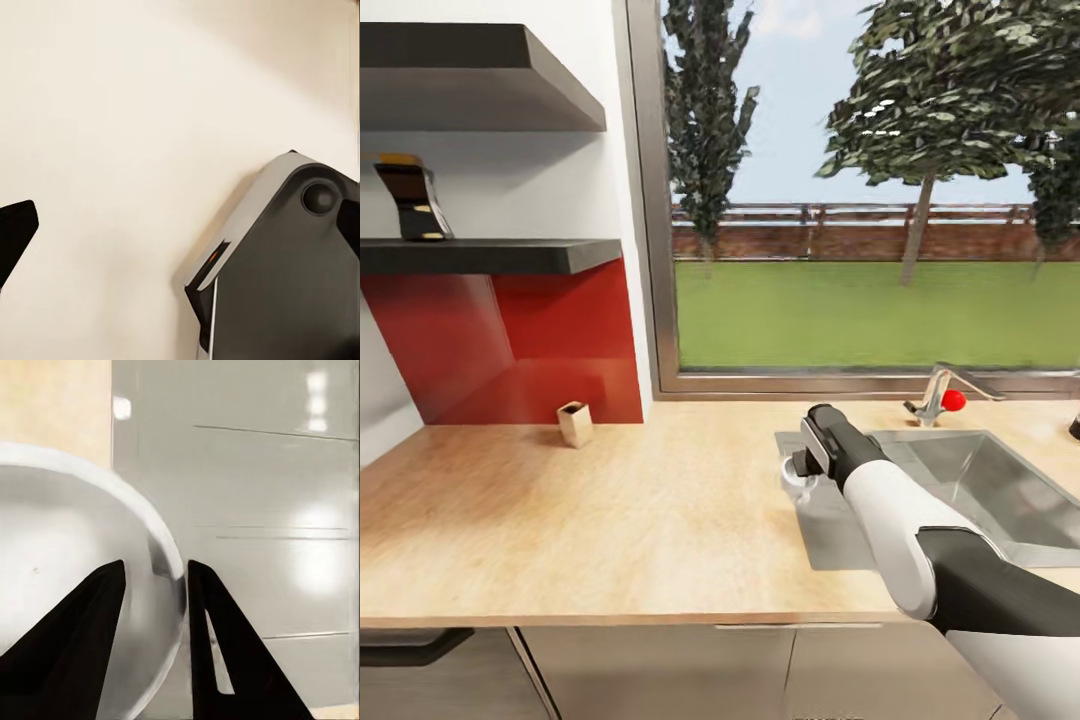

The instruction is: Set up a coffee station on the kitchen countertop: keep the coffee maker on the countertop, move the bottle of coffee from the kitchen shelf to the counter next to the coffee maker, place a paper coffee filter on top of the coffee maker, put the saucer next to the coffee maker with the coffee cup on the saucer, and place the electric kettle next to the coffee maker.

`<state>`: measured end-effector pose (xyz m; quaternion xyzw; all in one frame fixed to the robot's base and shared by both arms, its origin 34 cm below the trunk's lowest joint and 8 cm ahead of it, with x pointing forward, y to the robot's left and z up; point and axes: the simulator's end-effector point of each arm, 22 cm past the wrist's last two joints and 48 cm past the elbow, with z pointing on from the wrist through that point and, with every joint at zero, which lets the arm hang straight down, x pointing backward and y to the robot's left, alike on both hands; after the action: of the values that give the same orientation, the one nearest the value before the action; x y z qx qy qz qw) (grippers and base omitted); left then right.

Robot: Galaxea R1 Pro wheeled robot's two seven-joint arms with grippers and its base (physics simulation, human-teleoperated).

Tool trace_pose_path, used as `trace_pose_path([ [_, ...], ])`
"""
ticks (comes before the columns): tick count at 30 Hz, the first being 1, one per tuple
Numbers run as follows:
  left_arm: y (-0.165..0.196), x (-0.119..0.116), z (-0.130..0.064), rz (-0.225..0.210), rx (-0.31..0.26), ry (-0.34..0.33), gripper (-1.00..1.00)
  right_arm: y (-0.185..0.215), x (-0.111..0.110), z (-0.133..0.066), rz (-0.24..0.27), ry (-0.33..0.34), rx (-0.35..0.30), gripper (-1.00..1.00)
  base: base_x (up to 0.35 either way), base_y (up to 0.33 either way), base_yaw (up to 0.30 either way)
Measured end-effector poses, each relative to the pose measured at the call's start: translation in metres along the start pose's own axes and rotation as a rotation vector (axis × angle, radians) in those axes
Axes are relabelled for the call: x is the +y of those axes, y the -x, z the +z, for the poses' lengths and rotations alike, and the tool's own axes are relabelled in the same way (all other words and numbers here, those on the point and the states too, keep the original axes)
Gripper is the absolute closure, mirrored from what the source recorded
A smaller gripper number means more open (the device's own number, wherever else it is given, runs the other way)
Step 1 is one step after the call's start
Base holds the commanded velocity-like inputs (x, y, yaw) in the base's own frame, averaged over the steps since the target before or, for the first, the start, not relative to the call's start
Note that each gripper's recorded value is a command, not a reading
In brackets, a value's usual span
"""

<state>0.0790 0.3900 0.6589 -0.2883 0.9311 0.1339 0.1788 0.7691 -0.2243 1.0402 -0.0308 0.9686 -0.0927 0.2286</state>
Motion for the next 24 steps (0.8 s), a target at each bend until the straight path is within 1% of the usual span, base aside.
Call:
trace_pose_path([
  [24,0.006,-0.005,0.002,-0.009,-0.020,-0.012,-1.00,0.004,-0.012,-0.010,0.014,-0.010,-0.018,1.00,-0.005,0.000,-0.283],
])
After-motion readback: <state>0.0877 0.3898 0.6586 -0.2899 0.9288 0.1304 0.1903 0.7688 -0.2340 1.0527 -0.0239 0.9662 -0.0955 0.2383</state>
